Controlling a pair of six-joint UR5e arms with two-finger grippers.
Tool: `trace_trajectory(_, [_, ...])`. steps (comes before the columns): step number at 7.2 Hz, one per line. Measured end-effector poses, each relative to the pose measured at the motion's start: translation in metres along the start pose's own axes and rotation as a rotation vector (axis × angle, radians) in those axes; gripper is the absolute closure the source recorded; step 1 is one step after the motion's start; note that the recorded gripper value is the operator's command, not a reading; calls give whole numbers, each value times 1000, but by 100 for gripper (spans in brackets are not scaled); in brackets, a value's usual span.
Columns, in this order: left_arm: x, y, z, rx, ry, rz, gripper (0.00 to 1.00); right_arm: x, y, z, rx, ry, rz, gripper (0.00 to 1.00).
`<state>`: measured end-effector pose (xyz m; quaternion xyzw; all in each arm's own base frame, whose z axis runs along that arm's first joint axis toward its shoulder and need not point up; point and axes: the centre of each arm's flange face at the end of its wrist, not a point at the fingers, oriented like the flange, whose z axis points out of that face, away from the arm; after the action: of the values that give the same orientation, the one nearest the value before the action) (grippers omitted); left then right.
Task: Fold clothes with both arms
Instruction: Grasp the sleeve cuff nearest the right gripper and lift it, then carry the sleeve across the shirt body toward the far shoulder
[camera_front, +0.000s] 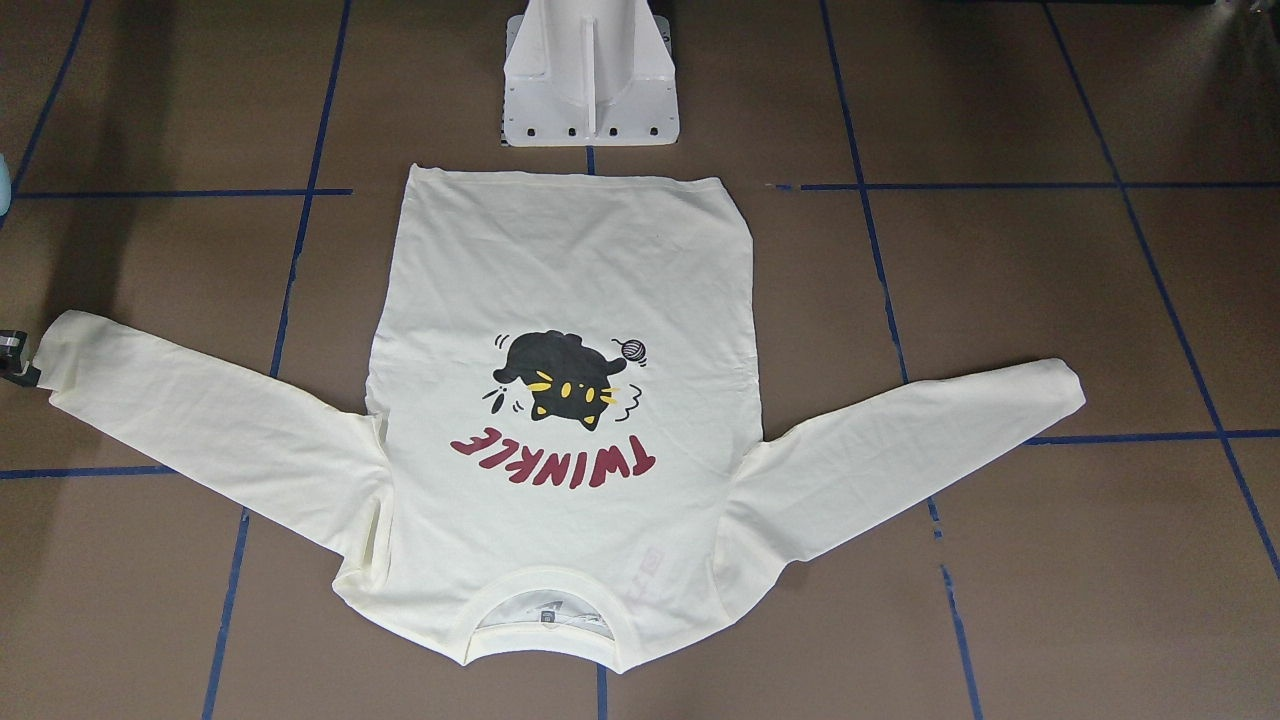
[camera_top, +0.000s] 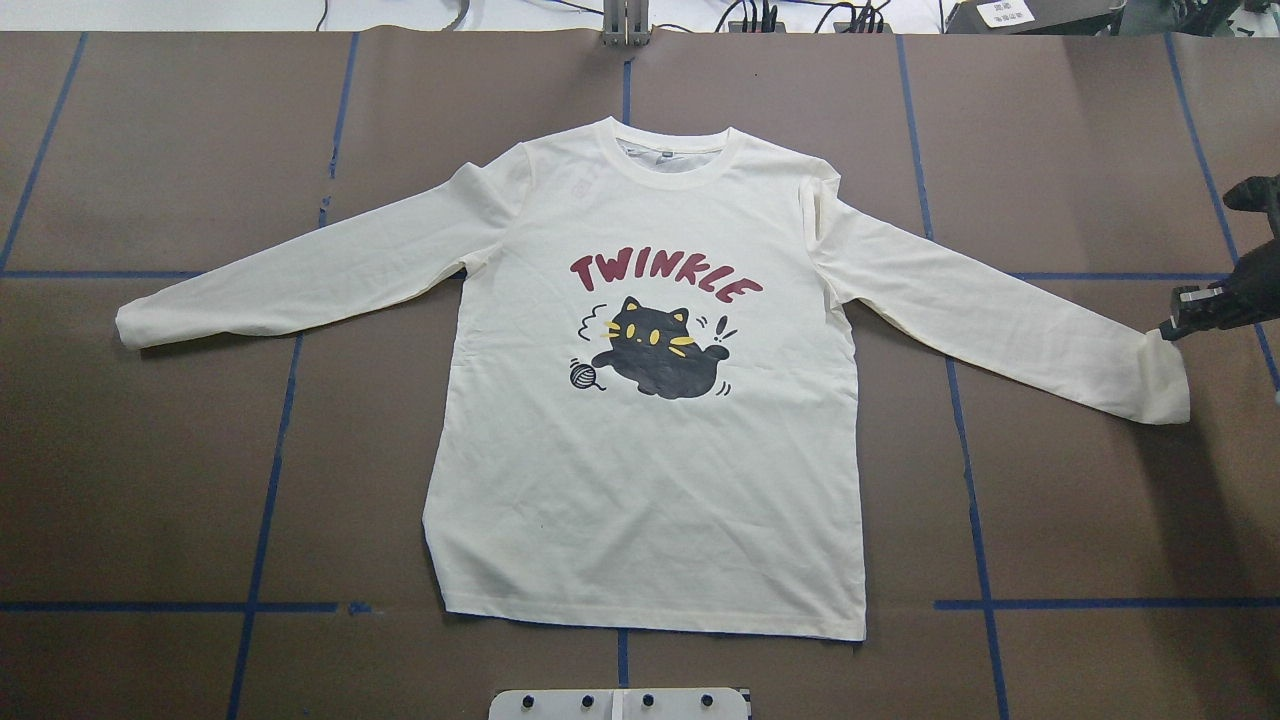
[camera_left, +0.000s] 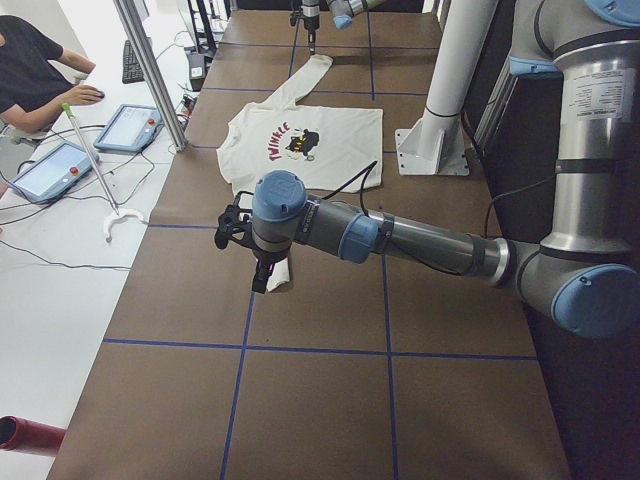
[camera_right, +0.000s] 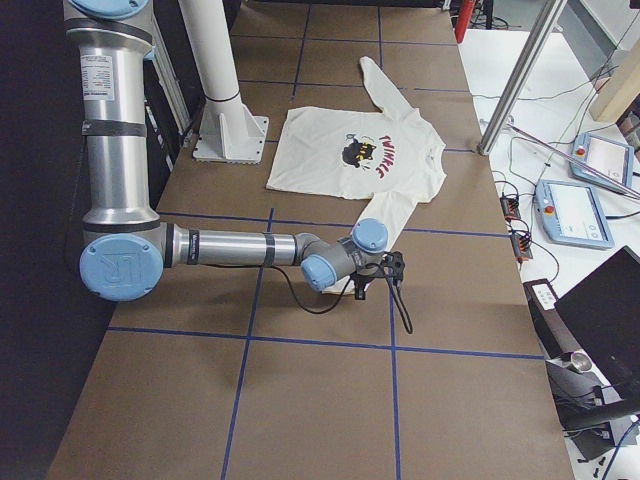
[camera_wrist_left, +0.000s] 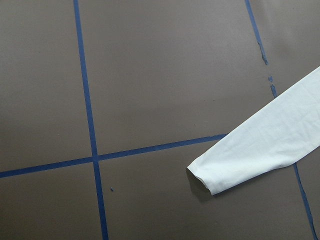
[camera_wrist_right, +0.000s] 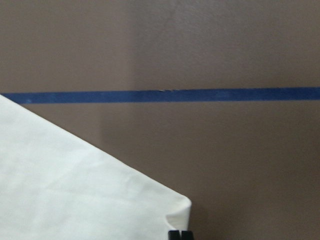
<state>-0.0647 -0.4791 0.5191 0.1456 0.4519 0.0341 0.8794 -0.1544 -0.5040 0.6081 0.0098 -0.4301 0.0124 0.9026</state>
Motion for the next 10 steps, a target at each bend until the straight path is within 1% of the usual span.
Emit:
trace_trajectory(1, [1, 0, -1, 2, 0, 4, 0, -48, -10, -19, 14, -29, 7, 100])
trace_trajectory(2, [2, -1, -1, 4, -1, 8, 0, -118, -25, -36, 20, -64, 41, 100])
trace_trajectory(3, [2, -1, -1, 5, -1, 11, 0, -205, -40, -49, 19, -102, 95, 100])
trace_trajectory(4, [0, -1, 0, 9, 0, 16, 0, -295, -48, -57, 21, -129, 148, 100])
trace_trajectory(5, [-4, -1, 3, 11, 1, 20, 0, -388, -51, -62, 41, -144, 193, 100])
trace_trajectory(6, [-7, -1, 6, 15, 2, 25, 0, -472, -47, -59, 66, -153, 221, 100])
trace_trajectory(7, [-10, -1, 8, 21, 3, 34, 0, -552, -40, -43, 93, -150, 239, 100])
trace_trajectory(8, [-10, -1, 8, 28, 4, 41, 0, -635, -29, -17, 130, -141, 248, 100])
trace_trajectory(9, [-10, -1, 8, 31, 4, 45, 0, -696, -14, 11, 158, -147, 253, 100])
trace_trajectory(10, [-10, -1, 8, 33, 4, 47, 0, -730, -5, 36, 186, -161, 256, 100])
